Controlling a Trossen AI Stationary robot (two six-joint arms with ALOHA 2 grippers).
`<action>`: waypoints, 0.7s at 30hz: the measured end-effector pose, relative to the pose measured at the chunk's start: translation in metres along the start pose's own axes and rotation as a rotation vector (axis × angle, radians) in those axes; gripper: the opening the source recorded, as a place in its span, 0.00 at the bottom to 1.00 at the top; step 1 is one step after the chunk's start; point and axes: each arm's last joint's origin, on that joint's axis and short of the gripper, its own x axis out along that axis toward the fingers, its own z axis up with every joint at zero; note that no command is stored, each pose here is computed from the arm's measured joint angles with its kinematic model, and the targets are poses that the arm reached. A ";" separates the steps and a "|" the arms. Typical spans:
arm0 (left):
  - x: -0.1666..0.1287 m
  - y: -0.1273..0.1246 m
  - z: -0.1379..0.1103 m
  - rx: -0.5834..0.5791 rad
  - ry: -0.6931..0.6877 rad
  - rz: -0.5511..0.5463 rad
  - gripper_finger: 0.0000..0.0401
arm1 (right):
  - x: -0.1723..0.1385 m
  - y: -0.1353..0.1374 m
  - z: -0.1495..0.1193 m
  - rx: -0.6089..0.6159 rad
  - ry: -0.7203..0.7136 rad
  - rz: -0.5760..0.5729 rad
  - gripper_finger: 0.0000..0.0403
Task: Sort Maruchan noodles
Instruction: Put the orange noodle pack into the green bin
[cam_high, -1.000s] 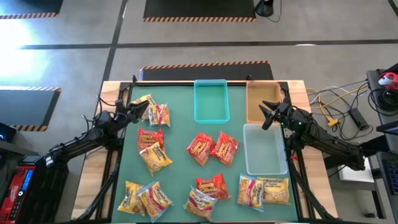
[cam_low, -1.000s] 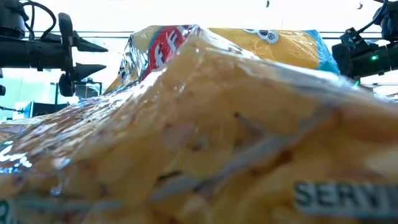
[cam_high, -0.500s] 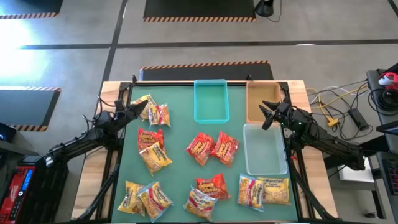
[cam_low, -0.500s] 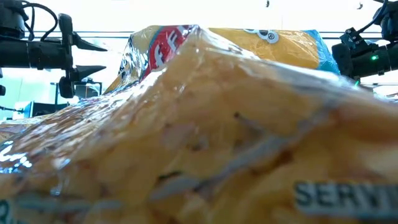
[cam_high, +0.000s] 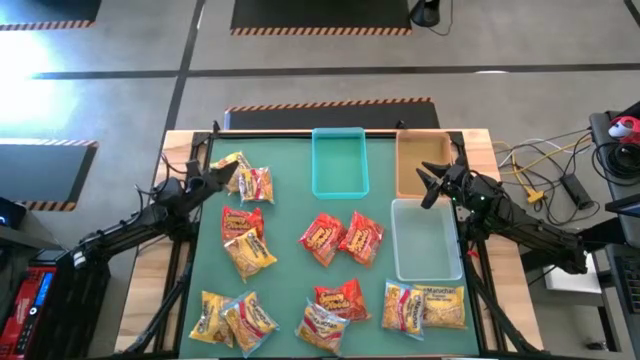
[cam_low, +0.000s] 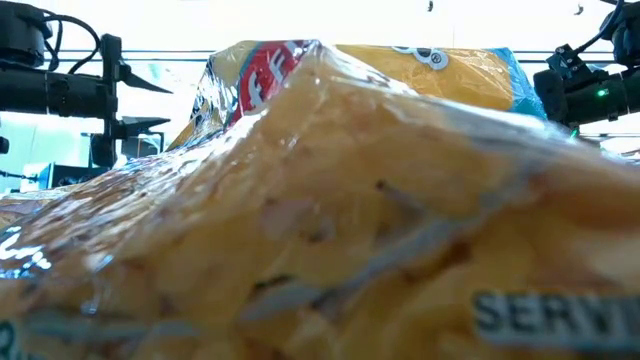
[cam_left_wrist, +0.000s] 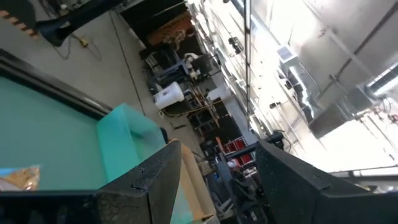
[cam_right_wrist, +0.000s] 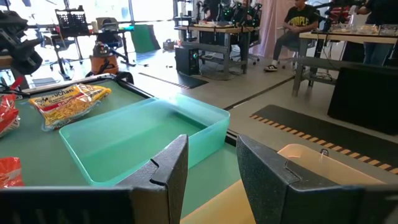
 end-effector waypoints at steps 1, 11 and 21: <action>0.000 -0.001 0.000 0.009 -0.003 -0.012 0.47 | 0.000 0.000 0.000 0.000 0.000 0.000 0.32; 0.004 -0.015 0.005 0.065 0.005 -0.090 0.47 | 0.000 0.000 0.000 0.002 -0.001 0.000 0.32; 0.023 -0.034 0.007 0.171 0.209 0.021 0.47 | 0.000 0.000 0.005 -0.057 -0.052 -0.002 0.32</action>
